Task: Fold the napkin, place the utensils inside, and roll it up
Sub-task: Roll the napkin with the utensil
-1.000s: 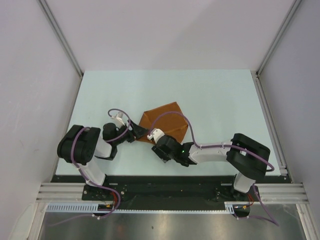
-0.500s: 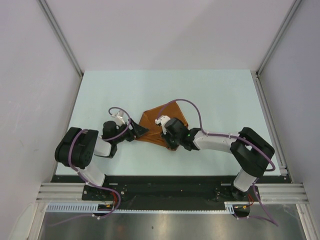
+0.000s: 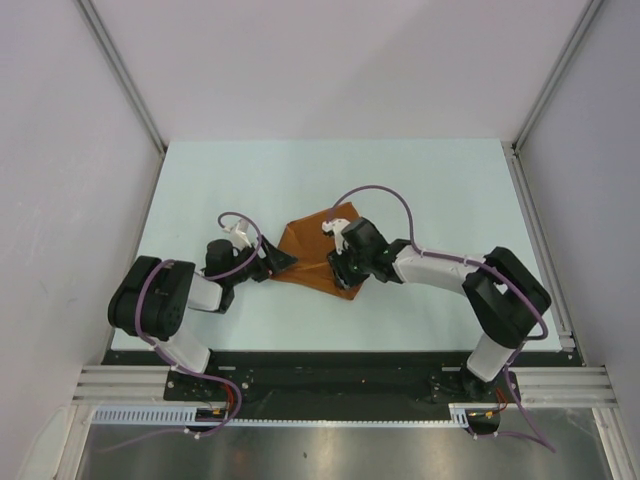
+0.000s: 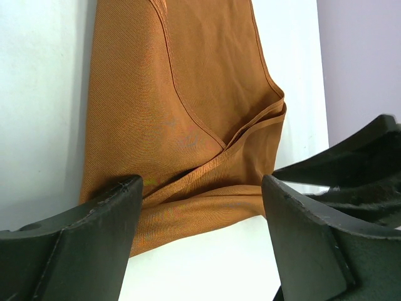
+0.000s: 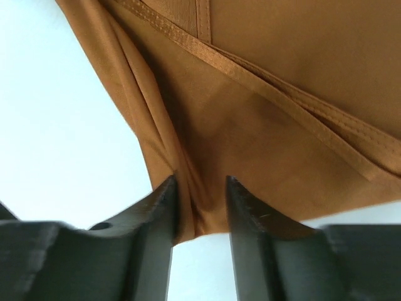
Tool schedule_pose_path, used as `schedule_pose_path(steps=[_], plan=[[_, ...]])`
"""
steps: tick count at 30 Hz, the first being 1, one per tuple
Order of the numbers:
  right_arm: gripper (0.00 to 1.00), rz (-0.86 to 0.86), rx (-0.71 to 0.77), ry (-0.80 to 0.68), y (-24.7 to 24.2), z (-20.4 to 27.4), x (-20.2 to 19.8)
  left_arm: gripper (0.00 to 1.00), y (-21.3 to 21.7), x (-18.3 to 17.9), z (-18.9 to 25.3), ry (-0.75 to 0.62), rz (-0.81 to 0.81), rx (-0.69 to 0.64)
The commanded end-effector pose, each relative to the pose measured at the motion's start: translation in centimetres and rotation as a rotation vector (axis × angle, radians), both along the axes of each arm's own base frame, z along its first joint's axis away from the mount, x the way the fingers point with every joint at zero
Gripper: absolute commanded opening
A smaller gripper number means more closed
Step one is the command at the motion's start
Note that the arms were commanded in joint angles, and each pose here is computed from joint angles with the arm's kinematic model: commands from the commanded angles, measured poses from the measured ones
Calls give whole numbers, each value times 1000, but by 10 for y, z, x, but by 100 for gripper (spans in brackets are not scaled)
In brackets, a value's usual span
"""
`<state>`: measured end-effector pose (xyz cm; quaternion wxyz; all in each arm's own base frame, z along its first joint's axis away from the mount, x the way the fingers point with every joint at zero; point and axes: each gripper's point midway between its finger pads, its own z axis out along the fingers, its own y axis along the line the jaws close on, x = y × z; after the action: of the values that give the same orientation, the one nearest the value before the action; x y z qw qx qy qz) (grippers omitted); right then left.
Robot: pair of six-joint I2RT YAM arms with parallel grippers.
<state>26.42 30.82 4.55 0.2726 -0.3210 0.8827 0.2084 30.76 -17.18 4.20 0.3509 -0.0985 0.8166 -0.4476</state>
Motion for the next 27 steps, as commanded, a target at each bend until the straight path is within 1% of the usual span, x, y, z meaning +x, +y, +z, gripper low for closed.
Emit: schedule_pose_path(steps=[1, 3, 4, 6, 9, 13, 18, 22, 27], plan=[[49, -10, 109, -77, 8, 61, 3, 84, 16, 2, -21, 41, 50, 84], [53, 9, 155, -117, 16, 83, -9, 84, 16, 3, -20, 38, 51, 84], [54, 7, 162, -129, 18, 88, -13, 84, 16, 3, -20, 39, 54, 84], [55, 38, 191, -136, 32, 97, -31, 84, 16, 3, -19, 38, 52, 84], [56, 78, 218, -109, 54, 92, -54, 84, 16, 3, -19, 38, 52, 87], [56, 103, 226, -46, 71, 64, -64, 84, 16, 3, -18, 38, 52, 87], [56, 114, 207, -22, 79, 44, -57, 84, 16, 3, -17, 36, 51, 93], [56, 73, 175, -3, 68, 30, -39, 84, 17, 2, -17, 37, 51, 93], [56, 30, 131, 7, 47, 18, -30, 84, 17, 2, -15, 31, 49, 98]])
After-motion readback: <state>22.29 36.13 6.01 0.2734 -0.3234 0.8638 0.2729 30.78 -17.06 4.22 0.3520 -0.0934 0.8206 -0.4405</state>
